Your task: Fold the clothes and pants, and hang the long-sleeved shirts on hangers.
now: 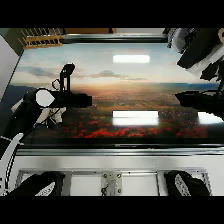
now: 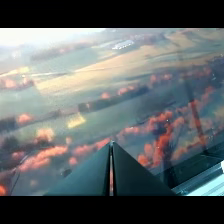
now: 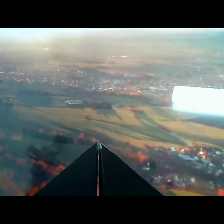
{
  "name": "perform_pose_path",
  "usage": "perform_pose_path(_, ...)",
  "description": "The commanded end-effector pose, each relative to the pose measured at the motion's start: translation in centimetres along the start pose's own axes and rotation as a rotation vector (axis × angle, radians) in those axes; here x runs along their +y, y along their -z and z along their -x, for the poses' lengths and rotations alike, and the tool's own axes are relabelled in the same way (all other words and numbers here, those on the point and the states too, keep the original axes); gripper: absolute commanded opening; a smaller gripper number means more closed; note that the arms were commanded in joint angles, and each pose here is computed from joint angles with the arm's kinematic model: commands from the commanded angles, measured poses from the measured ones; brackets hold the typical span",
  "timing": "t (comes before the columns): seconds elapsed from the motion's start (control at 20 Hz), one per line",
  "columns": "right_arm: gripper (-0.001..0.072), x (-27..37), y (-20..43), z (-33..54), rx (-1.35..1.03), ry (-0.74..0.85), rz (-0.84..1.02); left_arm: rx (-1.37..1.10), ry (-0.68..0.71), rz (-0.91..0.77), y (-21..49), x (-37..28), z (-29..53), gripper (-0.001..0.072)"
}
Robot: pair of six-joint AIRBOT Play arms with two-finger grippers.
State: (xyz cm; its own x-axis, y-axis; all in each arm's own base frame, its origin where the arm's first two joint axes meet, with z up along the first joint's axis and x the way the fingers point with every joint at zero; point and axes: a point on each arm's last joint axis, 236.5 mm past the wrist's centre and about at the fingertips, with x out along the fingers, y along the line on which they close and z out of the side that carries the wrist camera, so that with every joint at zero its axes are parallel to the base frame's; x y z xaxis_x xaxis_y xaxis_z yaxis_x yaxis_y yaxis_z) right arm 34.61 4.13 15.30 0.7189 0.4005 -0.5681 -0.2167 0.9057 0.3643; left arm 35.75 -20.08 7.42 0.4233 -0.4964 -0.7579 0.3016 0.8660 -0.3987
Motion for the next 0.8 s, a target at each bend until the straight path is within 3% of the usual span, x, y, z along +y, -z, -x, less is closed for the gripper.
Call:
perform_pose_path(0.0, 0.0017, 0.0, 0.0, 0.0, -0.001, 0.0, 0.0, 0.0, 0.0, -0.001, 0.0, 0.0, 0.0, 0.0006)
perform_pose_path(0.55, 0.0017, 0.0, 0.0, 0.0, -0.001, 0.0, 0.0, -0.029, -0.015, -0.019, -0.7, 0.3, 0.0, 0.0023)
perform_pose_path(0.6, 0.0017, 0.0, 0.0, 0.0, -0.001, 0.0, 0.0, -0.058, -0.072, -0.068, -1.6, 1.9, 0.5, 0.0349)
perform_pose_path(0.65, 0.0017, 0.0, 0.0, 0.0, -0.001, 0.0, -0.001, -0.085, -0.154, -0.105, -2.9, 4.1, 1.4, 0.072)
perform_pose_path(0.75, 0.0017, 0.0, 0.0, 0.0, -0.001, 0.0, 0.0, -0.125, -0.361, -0.127, -5.2, 10.4, 4.3, 0.0682)
